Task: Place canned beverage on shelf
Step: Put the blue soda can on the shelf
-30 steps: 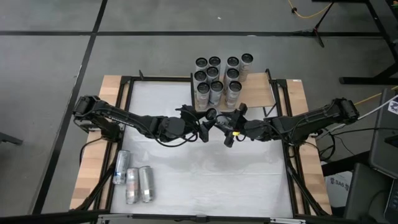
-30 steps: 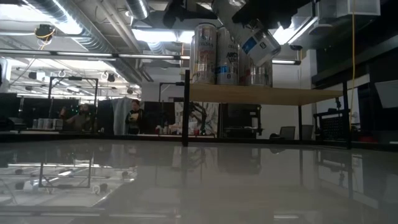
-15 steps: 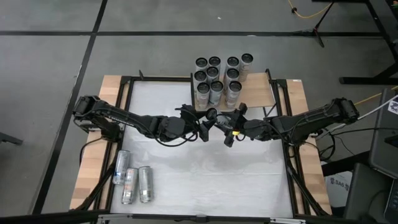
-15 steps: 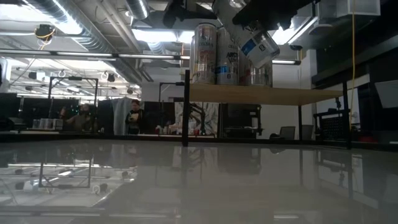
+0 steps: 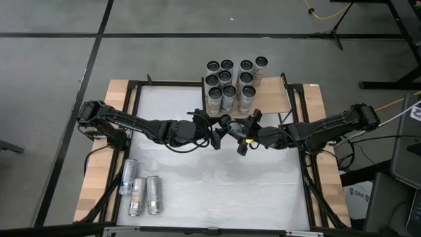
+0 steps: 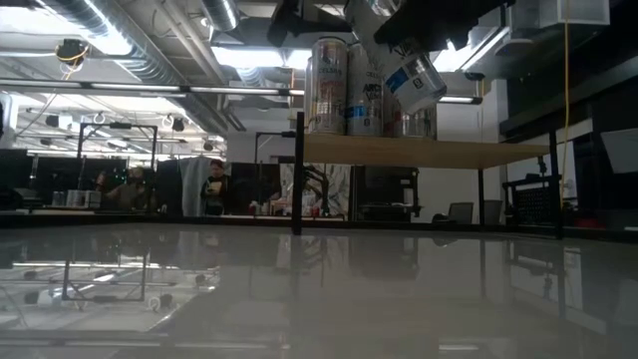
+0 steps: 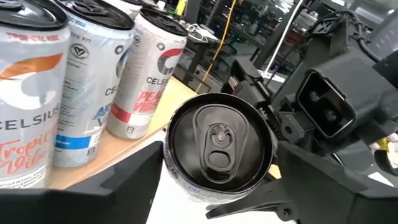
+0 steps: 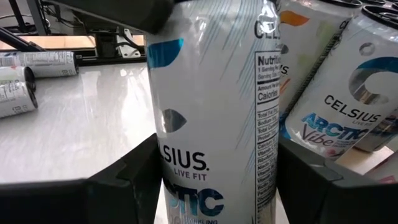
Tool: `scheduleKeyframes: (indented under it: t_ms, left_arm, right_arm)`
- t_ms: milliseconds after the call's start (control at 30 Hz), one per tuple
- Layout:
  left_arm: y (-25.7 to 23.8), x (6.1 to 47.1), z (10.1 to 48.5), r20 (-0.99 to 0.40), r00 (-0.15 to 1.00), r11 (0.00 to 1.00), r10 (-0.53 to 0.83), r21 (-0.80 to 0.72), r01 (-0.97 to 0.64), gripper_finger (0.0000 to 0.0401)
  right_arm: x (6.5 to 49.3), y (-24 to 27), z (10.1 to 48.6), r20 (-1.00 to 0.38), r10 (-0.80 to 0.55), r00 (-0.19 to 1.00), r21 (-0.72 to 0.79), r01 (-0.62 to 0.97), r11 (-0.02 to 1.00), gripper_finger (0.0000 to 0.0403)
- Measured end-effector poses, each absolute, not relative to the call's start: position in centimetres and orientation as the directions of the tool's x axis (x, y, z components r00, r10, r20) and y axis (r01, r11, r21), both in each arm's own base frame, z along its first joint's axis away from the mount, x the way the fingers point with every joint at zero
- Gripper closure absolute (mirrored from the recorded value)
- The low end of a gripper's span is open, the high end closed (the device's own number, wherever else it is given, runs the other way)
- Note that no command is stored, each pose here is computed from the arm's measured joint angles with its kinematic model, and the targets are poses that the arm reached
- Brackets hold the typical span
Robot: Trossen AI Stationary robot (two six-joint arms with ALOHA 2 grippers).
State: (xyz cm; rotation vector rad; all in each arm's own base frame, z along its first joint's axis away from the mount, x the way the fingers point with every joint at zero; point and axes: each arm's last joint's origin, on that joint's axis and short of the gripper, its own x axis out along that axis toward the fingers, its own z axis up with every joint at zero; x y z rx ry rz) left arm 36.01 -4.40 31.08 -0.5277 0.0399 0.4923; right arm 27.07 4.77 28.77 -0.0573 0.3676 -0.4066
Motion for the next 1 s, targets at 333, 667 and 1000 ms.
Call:
scheduleKeyframes:
  t_ms: [333, 667, 1000]
  left_arm:
    - [-4.5, 36.0, 31.2, -0.154, 0.892, 0.756, 0.425, -0.481, -0.443, 0.004]
    - [-4.8, 36.0, 31.2, -0.155, 0.893, 0.758, 0.422, -0.48, -0.441, 0.0042]
    - [-4.9, 36.0, 31.1, -0.158, 0.894, 0.76, 0.419, -0.477, -0.441, 0.0045]
  right_arm:
    - [26.5, 4.6, 29.5, -0.322, -0.4, 0.858, -0.12, 0.382, 0.916, 0.0165]
    - [23.1, 3.7, 31.7, -0.312, -0.421, 0.852, -0.092, 0.414, 0.906, 0.0165]
    - [18.1, 2.4, 35.6, -0.158, -0.45, 0.879, 0.01, 0.458, 0.889, 0.0165]
